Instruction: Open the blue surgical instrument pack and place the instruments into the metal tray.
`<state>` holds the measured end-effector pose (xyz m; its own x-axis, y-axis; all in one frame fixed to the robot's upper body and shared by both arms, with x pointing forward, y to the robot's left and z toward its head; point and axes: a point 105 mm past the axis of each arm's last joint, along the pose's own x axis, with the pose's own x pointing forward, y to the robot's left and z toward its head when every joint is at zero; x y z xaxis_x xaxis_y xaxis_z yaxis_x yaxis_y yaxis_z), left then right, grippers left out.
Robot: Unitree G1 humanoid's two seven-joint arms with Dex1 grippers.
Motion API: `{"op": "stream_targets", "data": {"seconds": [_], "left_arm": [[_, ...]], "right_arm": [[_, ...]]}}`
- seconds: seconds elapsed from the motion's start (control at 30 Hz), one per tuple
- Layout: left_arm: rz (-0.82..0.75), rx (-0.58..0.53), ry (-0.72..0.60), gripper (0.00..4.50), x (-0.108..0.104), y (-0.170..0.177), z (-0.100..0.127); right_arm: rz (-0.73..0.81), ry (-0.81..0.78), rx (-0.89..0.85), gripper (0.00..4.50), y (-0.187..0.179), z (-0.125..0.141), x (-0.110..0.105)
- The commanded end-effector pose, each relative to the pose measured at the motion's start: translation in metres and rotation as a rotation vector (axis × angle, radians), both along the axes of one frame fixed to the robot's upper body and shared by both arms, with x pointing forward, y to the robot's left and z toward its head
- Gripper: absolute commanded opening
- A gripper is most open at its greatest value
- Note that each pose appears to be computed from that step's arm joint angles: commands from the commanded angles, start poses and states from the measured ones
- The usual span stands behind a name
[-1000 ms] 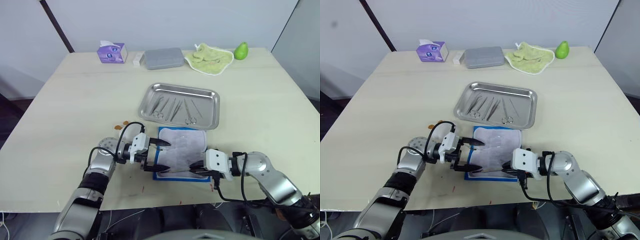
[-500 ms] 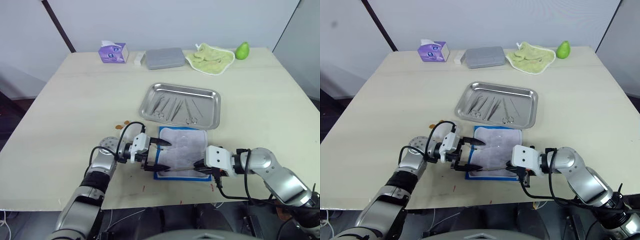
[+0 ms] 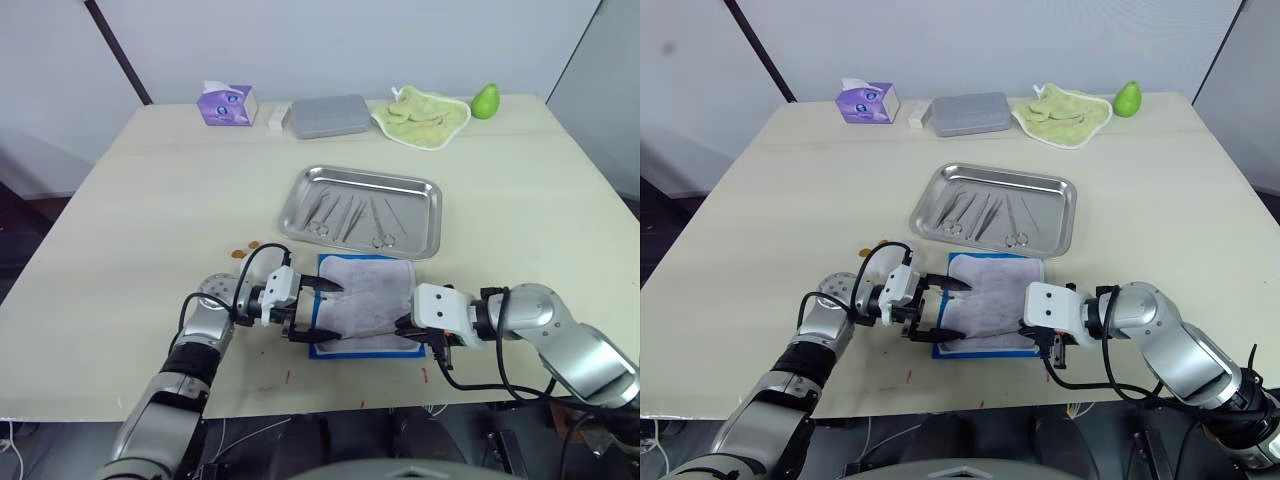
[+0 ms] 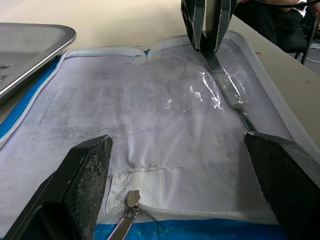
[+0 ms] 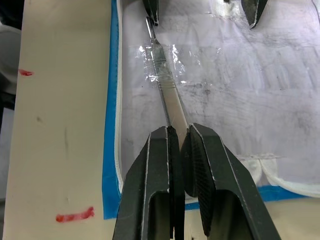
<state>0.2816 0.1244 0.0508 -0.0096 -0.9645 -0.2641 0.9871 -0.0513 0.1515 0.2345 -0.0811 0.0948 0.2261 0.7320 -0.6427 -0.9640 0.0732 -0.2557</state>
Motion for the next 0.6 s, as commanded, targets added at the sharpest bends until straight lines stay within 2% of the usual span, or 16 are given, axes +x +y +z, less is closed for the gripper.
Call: {"op": "stream_targets", "data": {"seconds": [0.03,0.6], "left_arm": [[0.004,0.096,0.143,4.5,-0.017,0.007,-0.036],[-0.007,0.106,0.137,4.5,-0.018,0.005,-0.033]], "right_arm": [[0.043,-0.086,0.003,0.05,0.008,0.014,0.001],[0.043,-0.128,-0.05,0.05,0.0,0.023,0.003]]}}
